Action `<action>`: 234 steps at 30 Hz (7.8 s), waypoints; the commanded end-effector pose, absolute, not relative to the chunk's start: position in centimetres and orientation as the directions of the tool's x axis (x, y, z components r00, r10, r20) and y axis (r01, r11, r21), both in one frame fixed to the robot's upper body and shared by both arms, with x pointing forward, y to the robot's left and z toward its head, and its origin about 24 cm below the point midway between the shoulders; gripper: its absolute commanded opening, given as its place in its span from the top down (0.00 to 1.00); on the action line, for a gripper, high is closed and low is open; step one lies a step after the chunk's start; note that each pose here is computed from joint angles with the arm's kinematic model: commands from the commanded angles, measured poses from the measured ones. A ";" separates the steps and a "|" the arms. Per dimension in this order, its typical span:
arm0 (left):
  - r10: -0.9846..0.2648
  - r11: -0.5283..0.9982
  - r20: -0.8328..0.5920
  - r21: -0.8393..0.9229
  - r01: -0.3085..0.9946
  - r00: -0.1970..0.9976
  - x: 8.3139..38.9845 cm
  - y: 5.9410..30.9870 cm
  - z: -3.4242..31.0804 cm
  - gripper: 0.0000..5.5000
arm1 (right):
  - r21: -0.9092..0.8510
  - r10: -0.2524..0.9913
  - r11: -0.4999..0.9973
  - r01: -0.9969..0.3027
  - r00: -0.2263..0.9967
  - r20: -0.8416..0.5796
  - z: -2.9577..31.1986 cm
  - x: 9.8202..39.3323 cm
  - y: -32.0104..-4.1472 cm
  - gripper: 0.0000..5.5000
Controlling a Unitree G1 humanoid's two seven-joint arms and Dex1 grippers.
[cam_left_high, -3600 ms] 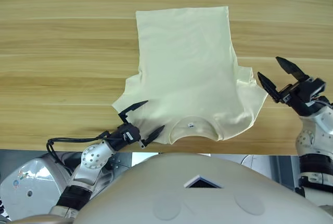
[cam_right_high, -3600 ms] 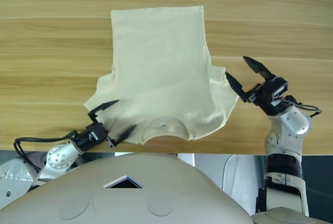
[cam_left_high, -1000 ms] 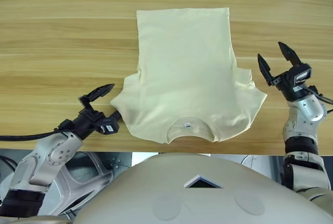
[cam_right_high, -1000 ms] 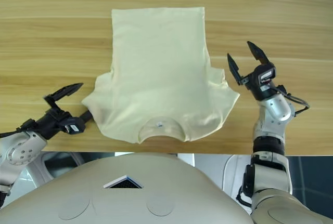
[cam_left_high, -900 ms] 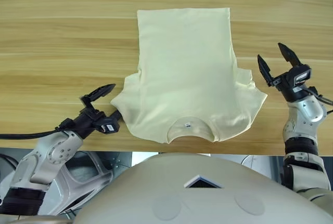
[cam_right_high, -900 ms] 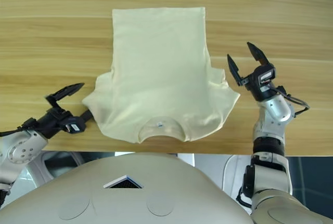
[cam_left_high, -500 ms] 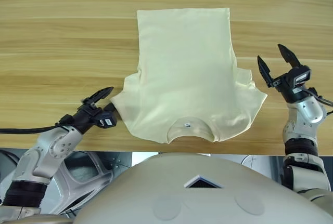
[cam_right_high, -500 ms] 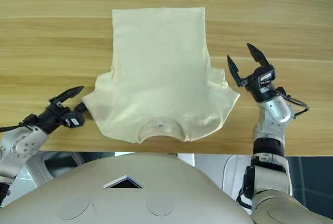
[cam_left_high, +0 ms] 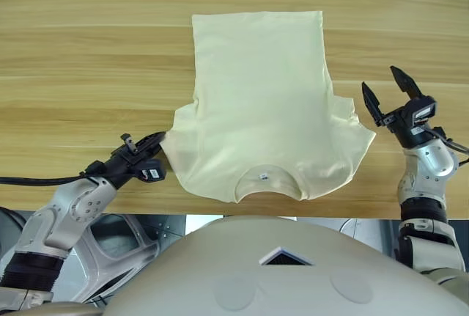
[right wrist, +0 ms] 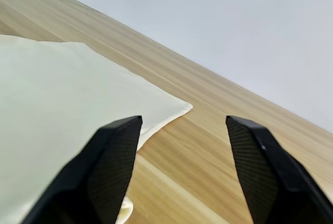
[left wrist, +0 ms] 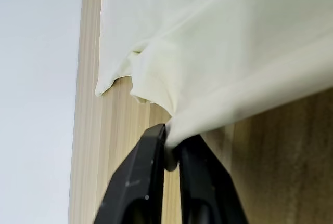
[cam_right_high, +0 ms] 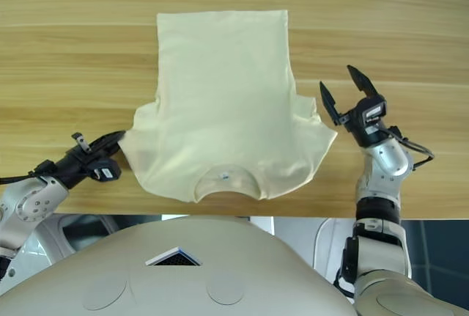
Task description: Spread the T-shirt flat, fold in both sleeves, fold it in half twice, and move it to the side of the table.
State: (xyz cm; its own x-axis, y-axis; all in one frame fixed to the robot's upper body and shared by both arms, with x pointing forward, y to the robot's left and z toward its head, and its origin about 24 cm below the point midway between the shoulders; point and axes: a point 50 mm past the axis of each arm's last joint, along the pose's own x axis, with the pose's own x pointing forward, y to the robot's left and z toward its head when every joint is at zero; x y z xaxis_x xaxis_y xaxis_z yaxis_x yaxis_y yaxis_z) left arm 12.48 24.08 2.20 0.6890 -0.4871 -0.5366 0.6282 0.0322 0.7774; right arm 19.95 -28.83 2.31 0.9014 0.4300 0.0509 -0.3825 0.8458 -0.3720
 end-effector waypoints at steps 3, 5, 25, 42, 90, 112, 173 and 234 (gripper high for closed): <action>-0.483 0.119 -0.544 0.735 0.667 0.686 11.0 22.9 0.4 1.00 | -0.388 0.417 0.846 -0.364 0.907 0.058 2.9 20.0 -29.4 0.46; -0.522 0.143 -0.507 0.741 0.656 0.686 11.1 22.1 0.6 1.00 | -0.390 0.420 0.845 -0.367 0.906 0.057 3.0 20.0 -29.4 0.46; -0.628 0.274 -0.248 0.816 0.508 0.738 13.4 19.0 2.7 1.00 | -0.382 0.421 0.843 -0.379 0.906 0.030 2.5 19.7 -29.3 0.46; -0.708 0.148 -0.386 0.738 0.659 0.591 12.4 17.2 -0.3 1.00 | -0.380 0.428 0.839 -0.390 0.904 0.015 2.0 19.8 -28.9 0.46; -0.528 0.440 -0.071 0.829 0.345 0.846 22.3 13.7 1.2 0.02 | -0.371 0.410 0.850 -0.374 0.912 0.019 0.9 19.6 -28.3 0.46; -0.484 0.580 0.212 0.804 0.131 0.849 22.6 14.4 3.4 0.02 | -0.876 0.304 0.341 -0.342 0.922 -0.241 8.6 14.0 -35.8 0.46; -0.331 0.672 0.437 0.732 -0.117 0.836 21.9 15.9 7.8 0.02 | -0.742 0.353 -0.169 -0.649 0.663 -0.660 -2.8 10.4 -29.7 1.00; -0.319 0.675 0.390 0.733 -0.082 0.864 22.1 15.2 6.0 0.02 | -0.840 0.668 0.108 -0.533 0.664 -0.335 0.8 15.7 -21.2 1.00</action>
